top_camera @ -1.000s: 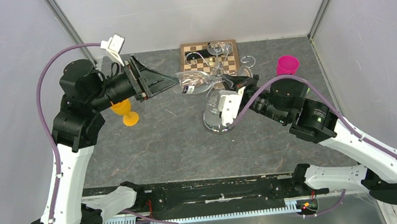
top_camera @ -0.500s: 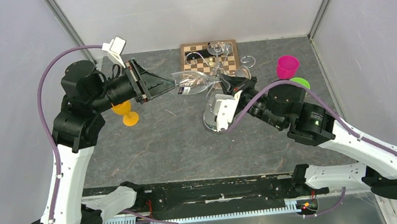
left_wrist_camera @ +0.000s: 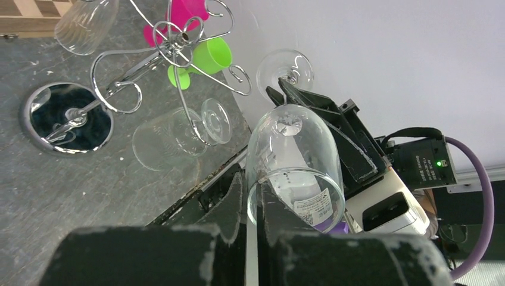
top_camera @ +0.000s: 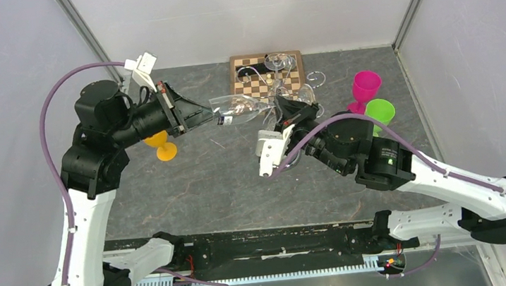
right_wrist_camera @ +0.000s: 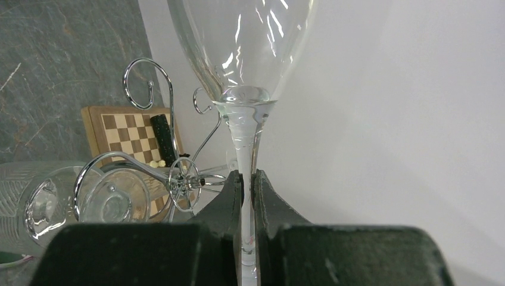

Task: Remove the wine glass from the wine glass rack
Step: Place the wine glass at the center of the board.

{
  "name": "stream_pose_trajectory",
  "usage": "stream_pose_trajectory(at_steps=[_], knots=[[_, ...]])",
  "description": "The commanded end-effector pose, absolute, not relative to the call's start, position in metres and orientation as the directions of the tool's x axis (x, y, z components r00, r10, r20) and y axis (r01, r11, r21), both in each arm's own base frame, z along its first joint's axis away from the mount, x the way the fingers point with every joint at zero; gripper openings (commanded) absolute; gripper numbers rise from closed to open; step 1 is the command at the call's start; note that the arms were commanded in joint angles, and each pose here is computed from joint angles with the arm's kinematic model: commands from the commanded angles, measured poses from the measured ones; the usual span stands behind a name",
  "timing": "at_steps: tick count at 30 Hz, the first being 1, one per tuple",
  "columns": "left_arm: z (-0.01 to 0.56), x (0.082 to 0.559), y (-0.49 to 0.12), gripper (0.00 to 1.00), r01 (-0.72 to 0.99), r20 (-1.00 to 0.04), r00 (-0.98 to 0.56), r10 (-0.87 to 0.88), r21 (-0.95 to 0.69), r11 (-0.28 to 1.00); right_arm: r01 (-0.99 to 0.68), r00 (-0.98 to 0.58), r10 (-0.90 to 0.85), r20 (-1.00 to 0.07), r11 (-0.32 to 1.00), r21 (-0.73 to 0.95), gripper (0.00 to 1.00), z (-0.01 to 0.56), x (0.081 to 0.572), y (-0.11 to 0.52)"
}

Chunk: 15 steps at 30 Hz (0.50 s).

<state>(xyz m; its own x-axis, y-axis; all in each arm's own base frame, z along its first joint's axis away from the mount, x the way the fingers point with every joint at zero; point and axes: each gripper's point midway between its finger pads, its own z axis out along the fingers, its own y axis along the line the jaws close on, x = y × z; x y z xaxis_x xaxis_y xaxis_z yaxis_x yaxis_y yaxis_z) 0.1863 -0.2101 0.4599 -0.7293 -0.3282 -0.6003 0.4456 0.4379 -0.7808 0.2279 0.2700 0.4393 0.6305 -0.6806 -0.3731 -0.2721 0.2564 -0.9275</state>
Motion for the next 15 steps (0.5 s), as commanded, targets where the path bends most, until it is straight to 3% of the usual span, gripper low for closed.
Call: stream_pose_trajectory(at_steps=[1, 7, 15], knots=[[0.476, 0.169, -0.204, 0.02, 0.517, -0.665, -0.687, -0.294, -0.731, 0.445, -0.173, 0.679, -0.622, -0.39, 0.381, -0.908, 0.0, 0.491, 0.222, 0.275], [0.491, 0.16, -0.189, 0.02, 0.52, -0.701, -0.63, -0.335, -0.701, 0.489, -0.183, 0.708, -0.583, -0.399, 0.394, -0.901, 0.0, 0.495, 0.215, 0.289], [0.493, 0.139, -0.182, 0.02, 0.53, -0.703, -0.627, -0.336, -0.701, 0.477, -0.241, 0.754, -0.495, -0.432, 0.404, -0.882, 0.08, 0.495, 0.186, 0.3]])
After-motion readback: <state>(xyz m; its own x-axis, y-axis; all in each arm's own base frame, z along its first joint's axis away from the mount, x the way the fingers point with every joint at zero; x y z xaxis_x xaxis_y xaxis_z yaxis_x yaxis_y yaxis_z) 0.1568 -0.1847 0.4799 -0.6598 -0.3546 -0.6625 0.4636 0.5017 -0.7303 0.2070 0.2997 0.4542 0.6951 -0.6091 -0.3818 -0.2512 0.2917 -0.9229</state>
